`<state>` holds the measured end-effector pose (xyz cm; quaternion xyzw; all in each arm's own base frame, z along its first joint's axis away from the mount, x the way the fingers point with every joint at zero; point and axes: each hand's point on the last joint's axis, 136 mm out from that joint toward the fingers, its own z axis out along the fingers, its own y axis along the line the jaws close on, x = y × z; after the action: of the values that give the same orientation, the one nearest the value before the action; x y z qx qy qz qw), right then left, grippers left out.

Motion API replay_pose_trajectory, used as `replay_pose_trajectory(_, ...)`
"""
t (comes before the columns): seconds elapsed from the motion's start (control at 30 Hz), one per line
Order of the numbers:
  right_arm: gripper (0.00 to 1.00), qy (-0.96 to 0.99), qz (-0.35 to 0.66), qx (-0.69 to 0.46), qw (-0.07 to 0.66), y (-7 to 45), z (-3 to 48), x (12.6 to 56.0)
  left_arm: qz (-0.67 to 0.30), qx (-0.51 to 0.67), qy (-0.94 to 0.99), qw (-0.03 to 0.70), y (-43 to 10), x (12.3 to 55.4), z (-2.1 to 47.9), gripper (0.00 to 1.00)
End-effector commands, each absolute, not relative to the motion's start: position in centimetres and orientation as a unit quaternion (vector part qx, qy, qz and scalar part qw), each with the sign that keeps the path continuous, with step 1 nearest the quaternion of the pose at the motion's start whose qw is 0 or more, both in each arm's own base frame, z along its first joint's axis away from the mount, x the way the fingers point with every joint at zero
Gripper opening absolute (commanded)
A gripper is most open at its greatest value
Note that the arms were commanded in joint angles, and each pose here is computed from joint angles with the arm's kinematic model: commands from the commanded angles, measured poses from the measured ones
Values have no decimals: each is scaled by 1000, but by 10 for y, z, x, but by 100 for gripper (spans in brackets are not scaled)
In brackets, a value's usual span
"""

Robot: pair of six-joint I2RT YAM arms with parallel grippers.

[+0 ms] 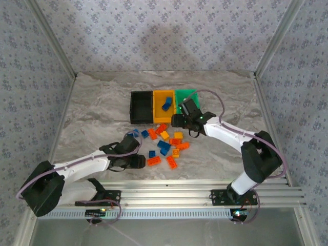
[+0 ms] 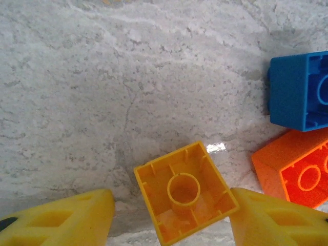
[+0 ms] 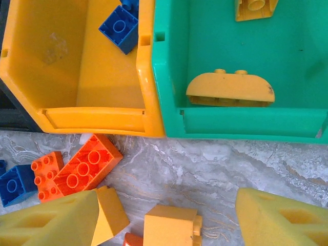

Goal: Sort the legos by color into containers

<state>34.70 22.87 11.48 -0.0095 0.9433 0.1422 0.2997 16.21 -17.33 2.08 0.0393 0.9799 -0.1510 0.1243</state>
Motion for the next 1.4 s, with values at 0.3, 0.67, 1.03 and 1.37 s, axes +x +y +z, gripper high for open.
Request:
replay_pose_trajectory(0.3,73,937,150,8,316,221,127,346,-137,38,980,138,-177,177,17,47)
replay_pose_trajectory(0.67,73,927,153,41,340,197,139,339,-165,57,968,179,-191,192,70,32)
replay_pose_trajectory(1.03,73,924,130,106,343,148,125,308,-230,144,922,277,-321,316,166,28)
replay_pose_trajectory(1.37,73,928,119,122,330,129,111,286,-241,193,912,272,-422,406,175,27)
